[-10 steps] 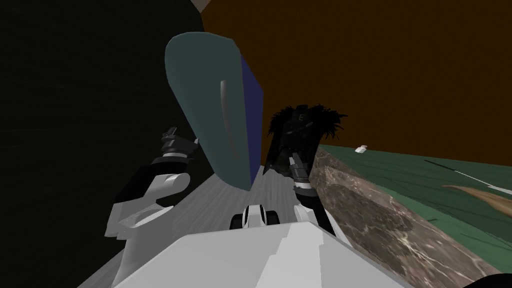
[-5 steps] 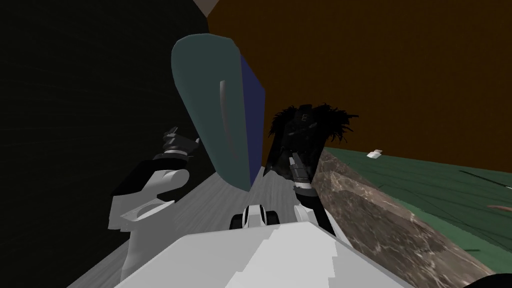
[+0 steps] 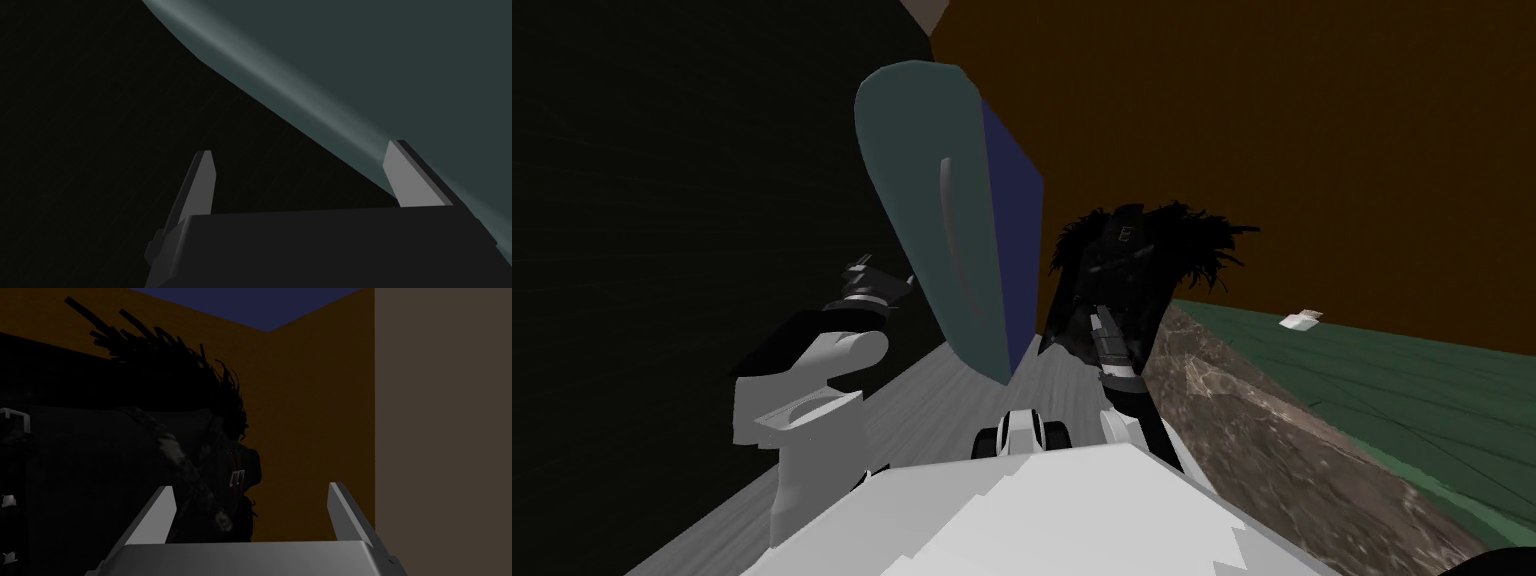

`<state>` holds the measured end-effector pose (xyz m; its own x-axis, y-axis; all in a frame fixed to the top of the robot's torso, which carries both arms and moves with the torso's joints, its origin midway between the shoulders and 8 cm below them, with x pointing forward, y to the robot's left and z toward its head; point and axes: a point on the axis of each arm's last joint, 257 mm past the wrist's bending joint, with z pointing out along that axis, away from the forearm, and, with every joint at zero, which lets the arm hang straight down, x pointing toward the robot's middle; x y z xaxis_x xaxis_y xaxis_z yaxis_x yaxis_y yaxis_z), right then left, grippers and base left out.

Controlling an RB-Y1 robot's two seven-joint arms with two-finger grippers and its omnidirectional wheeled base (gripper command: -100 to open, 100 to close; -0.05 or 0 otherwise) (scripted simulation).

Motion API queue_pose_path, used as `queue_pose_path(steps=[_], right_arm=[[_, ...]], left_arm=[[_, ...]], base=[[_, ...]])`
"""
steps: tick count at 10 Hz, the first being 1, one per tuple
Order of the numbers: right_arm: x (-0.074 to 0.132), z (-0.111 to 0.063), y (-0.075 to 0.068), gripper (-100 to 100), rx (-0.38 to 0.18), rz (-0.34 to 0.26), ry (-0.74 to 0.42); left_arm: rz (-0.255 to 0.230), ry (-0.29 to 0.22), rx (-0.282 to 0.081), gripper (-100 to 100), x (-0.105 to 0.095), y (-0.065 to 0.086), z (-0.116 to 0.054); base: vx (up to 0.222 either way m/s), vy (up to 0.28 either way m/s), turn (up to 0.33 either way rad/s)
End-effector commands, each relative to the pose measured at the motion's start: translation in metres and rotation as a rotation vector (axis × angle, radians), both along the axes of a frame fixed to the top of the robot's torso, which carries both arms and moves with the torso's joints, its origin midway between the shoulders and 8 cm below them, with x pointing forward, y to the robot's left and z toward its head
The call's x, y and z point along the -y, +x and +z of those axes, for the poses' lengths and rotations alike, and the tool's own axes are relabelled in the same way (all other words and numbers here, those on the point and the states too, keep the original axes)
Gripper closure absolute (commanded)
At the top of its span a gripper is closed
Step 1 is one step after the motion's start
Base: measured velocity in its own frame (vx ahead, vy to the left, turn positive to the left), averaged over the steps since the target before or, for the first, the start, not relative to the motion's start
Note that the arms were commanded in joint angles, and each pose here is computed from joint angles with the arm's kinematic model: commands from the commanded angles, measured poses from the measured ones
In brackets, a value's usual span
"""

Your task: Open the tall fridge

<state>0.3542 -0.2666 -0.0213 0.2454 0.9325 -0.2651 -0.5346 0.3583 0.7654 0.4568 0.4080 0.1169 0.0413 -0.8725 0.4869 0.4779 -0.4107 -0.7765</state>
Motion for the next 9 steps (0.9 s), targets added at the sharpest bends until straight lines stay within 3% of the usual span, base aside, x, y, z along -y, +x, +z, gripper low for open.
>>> queue_pose_path(steps=[1,8,9], right_arm=[[0.000,0.000,0.000,0,0.000,0.000,0.000],[0.000,0.000,0.000,0,0.000,0.000,0.000],[0.000,0.000,0.000,0,0.000,0.000,0.000]], left_arm=[[-0.023,-0.049,-0.023,-100,-0.001,0.007,-0.002],[-0.122,-0.222,-0.087,-100,0.008,0.031,-0.003],[-0.122,-0.224,-0.097,-100,0.008,0.032,-0.006]], base=[[0.041,-0.104,0.084],[0.044,-0.130,0.118],[0.050,-0.104,0.053]])
